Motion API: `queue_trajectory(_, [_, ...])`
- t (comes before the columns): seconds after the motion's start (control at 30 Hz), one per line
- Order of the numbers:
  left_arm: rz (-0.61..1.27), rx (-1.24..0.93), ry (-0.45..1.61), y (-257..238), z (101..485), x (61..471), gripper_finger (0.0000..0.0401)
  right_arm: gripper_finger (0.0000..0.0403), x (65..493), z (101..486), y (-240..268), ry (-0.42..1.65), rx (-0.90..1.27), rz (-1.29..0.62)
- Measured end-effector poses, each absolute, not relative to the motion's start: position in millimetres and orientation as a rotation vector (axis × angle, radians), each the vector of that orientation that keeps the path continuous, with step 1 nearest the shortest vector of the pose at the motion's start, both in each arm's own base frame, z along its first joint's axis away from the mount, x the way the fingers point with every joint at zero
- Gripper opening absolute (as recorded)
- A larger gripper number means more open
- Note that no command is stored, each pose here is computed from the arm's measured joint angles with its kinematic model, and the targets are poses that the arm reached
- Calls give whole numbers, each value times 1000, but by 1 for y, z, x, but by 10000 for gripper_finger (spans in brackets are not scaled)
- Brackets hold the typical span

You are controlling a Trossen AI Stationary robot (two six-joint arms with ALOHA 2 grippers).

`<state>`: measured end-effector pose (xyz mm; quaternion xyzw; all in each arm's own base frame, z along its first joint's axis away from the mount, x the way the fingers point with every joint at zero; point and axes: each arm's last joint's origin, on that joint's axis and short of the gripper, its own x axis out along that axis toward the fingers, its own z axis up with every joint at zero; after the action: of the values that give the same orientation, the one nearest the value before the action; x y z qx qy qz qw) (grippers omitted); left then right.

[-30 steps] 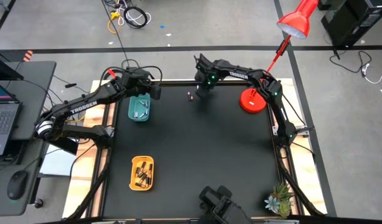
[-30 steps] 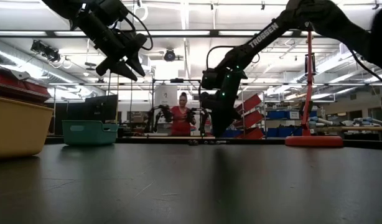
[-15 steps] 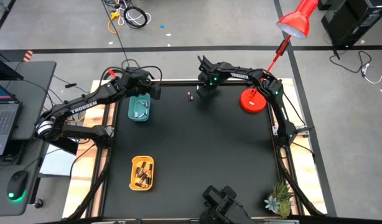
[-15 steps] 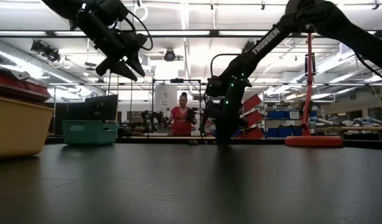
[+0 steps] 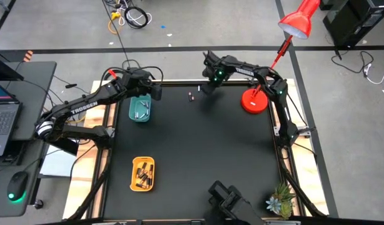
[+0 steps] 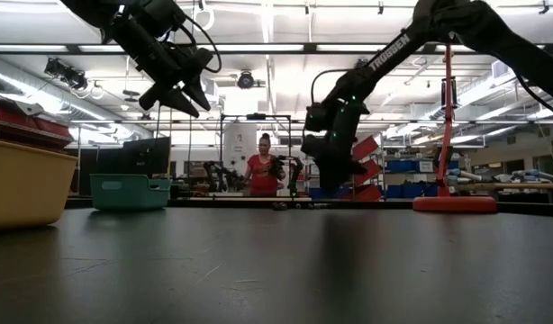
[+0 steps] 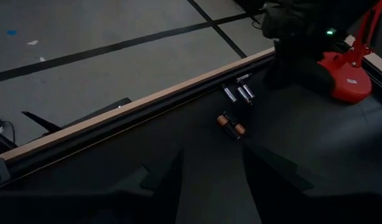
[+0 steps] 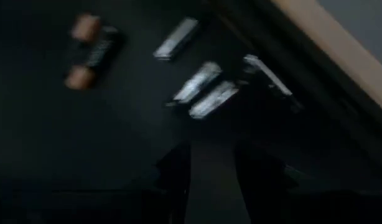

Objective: Sort batteries
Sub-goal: Put the white battery into the blue bin

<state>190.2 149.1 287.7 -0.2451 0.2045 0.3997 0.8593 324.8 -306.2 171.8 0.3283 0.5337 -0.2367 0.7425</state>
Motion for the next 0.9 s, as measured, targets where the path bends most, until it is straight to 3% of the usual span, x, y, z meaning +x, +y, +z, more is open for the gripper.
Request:
queue_trajectory(0.53, [833, -506, 433, 149, 288, 190, 172, 132, 344, 169, -308, 1027, 630, -691])
queue_trajectory(0.9, [833, -506, 434, 149, 288, 190, 172, 132, 344, 140, -301, 1120, 660, -682])
